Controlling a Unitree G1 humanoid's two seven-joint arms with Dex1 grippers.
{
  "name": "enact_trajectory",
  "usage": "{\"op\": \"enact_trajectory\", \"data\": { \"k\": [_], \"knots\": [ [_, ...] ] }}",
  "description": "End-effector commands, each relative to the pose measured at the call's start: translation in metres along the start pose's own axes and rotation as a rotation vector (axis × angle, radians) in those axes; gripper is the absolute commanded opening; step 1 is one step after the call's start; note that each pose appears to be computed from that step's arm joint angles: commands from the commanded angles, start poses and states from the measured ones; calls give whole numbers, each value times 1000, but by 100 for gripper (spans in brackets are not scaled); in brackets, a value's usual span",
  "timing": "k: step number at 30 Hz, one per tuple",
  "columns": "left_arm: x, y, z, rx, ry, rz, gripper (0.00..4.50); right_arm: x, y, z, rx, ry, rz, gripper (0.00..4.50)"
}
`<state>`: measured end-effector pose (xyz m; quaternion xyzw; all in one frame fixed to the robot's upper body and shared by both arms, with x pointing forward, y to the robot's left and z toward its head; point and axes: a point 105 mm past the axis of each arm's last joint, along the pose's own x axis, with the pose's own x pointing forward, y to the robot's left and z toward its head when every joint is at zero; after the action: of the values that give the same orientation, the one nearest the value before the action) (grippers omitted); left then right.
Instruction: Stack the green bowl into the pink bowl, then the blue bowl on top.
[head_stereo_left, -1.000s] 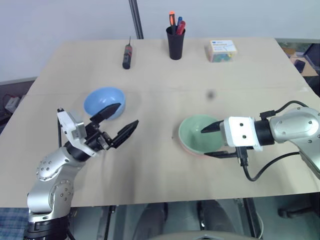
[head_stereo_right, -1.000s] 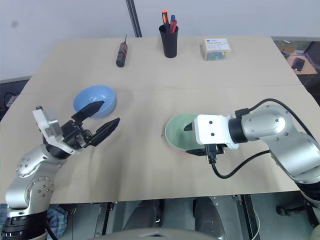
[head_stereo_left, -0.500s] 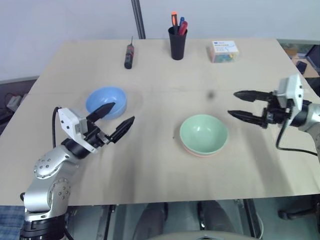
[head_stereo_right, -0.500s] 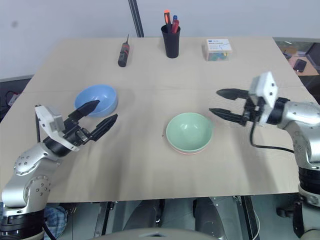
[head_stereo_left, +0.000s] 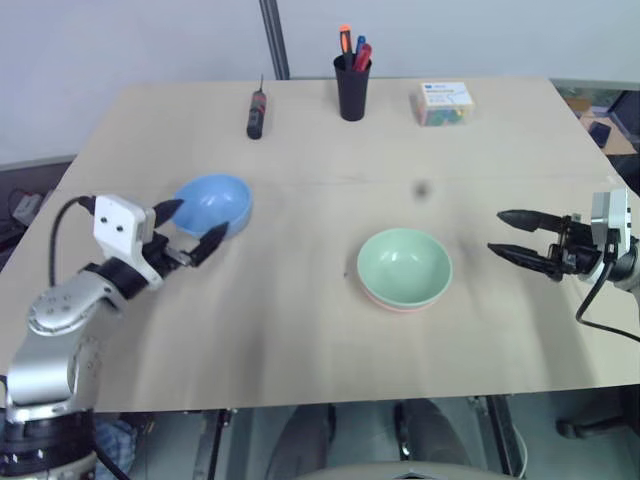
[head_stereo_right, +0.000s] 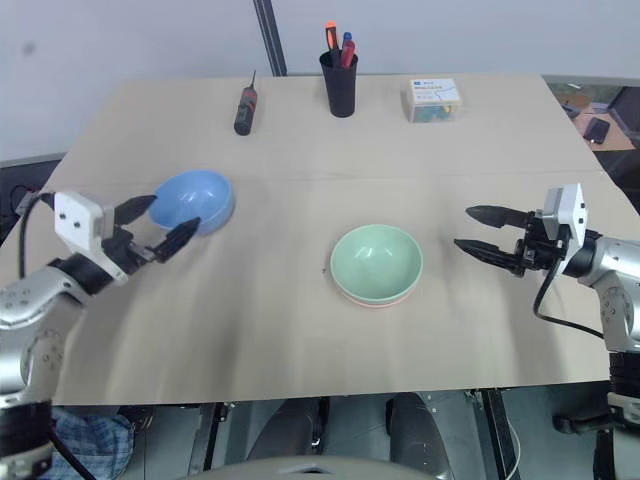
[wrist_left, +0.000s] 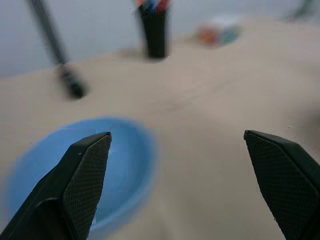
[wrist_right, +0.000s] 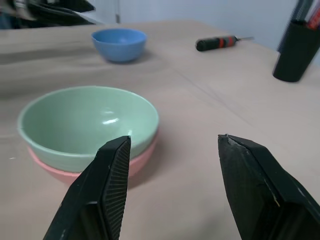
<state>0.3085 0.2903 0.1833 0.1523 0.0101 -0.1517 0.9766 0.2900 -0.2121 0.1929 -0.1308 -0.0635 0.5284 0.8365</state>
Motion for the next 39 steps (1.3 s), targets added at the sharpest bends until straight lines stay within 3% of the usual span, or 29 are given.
{"op": "enact_trajectory", "data": {
  "k": [1, 8, 19, 27, 38, 39],
  "knots": [
    [5, 23, -6, 56, 97, 53, 450, 4, 1, 26, -98, -79, 37, 288],
    [34, 21, -14, 142, 178, -61, 450, 11, 5, 32, -118, -82, 68, 288],
    [58, -3, 28, 122, -46, -234, 450, 6, 10, 31, -122, -66, 48, 288],
    [55, -21, 5, 124, 74, -352, 450, 4, 10, 30, -122, -60, 30, 288],
    [53, -6, -29, 225, 286, -288, 450, 1, 8, 28, -130, -56, 17, 288],
    [53, -5, -30, 230, 294, -287, 426, 1, 7, 28, -130, -56, 18, 292]
  ]
}}
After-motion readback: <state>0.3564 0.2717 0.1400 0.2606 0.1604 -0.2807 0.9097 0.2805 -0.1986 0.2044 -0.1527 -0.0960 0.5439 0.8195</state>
